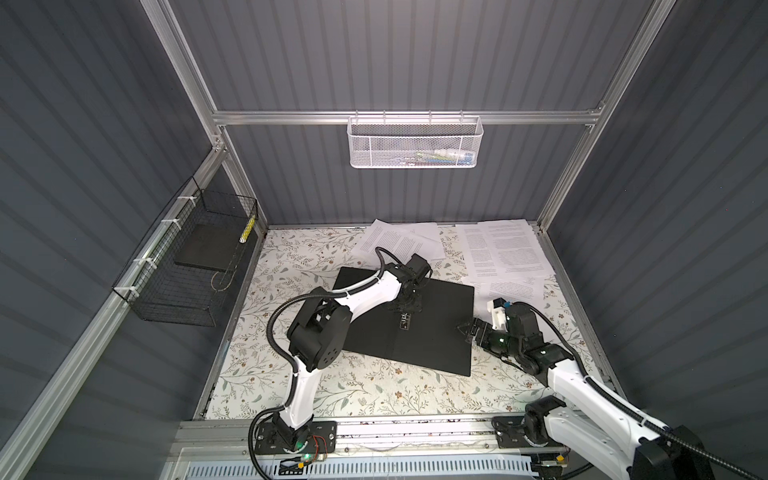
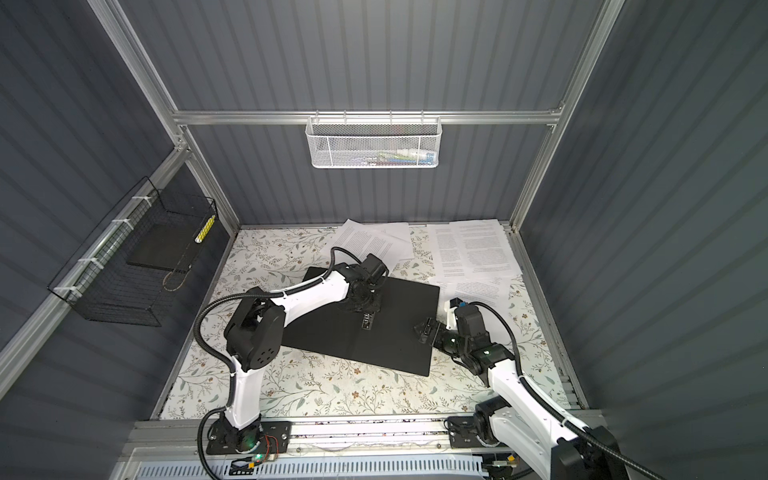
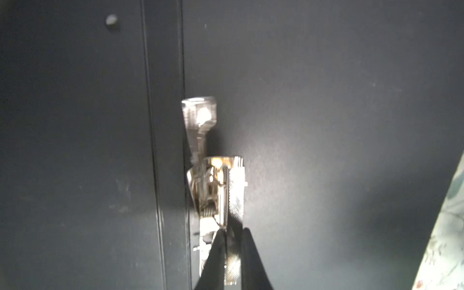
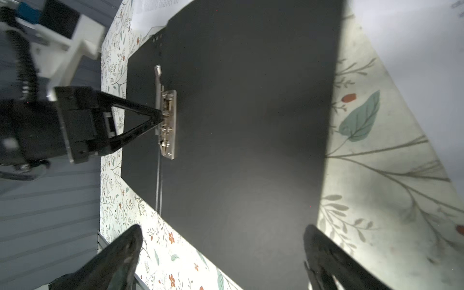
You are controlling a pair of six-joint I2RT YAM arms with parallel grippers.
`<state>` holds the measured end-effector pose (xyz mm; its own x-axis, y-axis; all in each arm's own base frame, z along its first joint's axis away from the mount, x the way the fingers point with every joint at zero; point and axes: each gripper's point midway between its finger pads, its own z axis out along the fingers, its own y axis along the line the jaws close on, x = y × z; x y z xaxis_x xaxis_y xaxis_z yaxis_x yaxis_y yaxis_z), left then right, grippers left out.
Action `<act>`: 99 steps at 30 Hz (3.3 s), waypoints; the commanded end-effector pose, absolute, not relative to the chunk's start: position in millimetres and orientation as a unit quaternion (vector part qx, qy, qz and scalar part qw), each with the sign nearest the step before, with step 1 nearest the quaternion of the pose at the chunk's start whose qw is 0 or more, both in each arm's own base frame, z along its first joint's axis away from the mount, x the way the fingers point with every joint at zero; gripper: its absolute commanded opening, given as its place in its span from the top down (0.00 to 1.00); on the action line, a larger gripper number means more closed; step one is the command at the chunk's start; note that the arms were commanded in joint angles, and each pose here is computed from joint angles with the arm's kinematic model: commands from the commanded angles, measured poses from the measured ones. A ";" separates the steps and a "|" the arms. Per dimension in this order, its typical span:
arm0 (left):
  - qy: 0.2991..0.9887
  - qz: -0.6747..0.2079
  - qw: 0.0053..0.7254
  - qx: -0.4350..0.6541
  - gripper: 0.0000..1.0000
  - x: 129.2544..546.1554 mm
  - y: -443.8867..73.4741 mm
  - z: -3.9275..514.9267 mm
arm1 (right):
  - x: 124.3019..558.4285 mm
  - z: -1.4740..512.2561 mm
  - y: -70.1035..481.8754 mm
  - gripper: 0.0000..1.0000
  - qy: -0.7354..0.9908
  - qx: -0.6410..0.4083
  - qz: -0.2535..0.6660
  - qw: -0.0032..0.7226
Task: Put the files into the folder
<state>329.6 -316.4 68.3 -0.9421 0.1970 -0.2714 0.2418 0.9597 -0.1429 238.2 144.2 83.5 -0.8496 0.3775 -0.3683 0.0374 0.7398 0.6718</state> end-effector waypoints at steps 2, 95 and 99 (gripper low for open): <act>0.976 -0.052 0.178 0.112 0.99 322.9 -283.9 113.2 | 241.7 79.1 146.7 0.01 0.901 0.115 0.343 0.239; 0.969 -0.136 0.205 -0.001 0.13 331.5 -177.6 120.4 | 243.2 13.4 165.3 0.01 0.922 0.254 0.262 0.131; 0.950 -0.234 0.202 0.038 0.03 322.7 -211.2 144.1 | 235.1 8.5 190.4 0.01 0.912 0.258 0.295 0.122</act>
<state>326.7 -183.1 115.1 -0.9203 -0.0570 -0.3870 0.0602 0.9569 -0.2841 264.5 190.9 42.9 -0.8386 0.5115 -0.1876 0.2824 0.7026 0.6531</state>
